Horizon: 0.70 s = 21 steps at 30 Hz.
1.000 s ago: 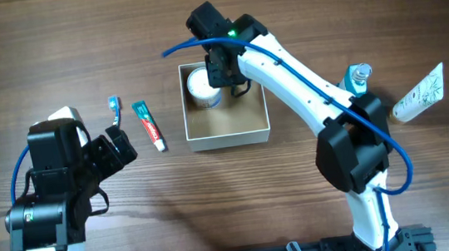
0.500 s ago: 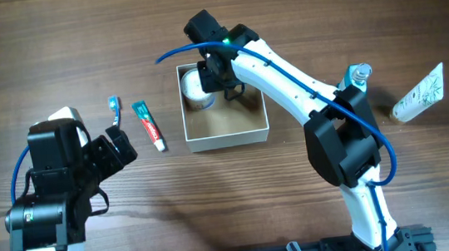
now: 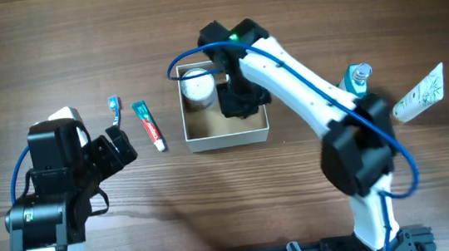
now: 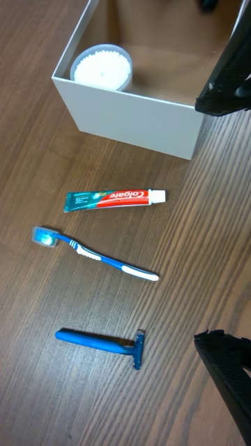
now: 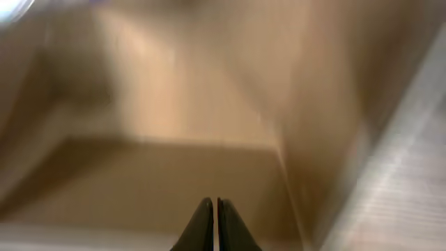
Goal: Pack container
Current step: 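Lower the tub into the box's left corner and open the right gripper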
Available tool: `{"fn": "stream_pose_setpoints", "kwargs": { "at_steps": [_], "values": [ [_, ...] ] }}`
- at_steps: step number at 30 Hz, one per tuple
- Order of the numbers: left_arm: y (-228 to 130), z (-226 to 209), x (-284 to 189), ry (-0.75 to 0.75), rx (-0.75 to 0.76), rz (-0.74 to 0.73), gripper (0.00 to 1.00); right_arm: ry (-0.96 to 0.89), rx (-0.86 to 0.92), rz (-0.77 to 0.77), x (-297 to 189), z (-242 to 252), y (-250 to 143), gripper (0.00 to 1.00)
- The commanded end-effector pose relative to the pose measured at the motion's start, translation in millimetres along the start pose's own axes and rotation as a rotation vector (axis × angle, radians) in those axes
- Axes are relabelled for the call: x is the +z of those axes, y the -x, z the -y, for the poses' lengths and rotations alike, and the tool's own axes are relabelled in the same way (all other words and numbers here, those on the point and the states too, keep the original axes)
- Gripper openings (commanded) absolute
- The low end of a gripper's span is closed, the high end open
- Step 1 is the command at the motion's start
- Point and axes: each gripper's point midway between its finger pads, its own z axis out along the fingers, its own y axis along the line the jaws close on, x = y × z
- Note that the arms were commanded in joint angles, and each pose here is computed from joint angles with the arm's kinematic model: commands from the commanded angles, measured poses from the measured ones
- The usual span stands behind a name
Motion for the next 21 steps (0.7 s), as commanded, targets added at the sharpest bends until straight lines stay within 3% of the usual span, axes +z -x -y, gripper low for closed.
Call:
{"fn": "stream_pose_setpoints", "kwargs": {
  "at_steps": [1, 10, 21],
  "values": [
    [5.0, 5.6, -5.2, -0.024, -0.013, 0.015, 1.00, 0.050, -0.031, 0.026, -28.0, -5.9, -13.6, 0.05],
    [4.1, 5.2, -5.2, -0.022, -0.013, 0.011, 1.00, 0.137, -0.112, 0.075, -25.1, -40.1, -8.6, 0.05],
    [4.1, 5.2, -5.2, -0.022, -0.013, 0.012, 1.00, 0.210, -0.124, -0.043, 31.7, -46.3, -29.0, 0.04]
  ]
}}
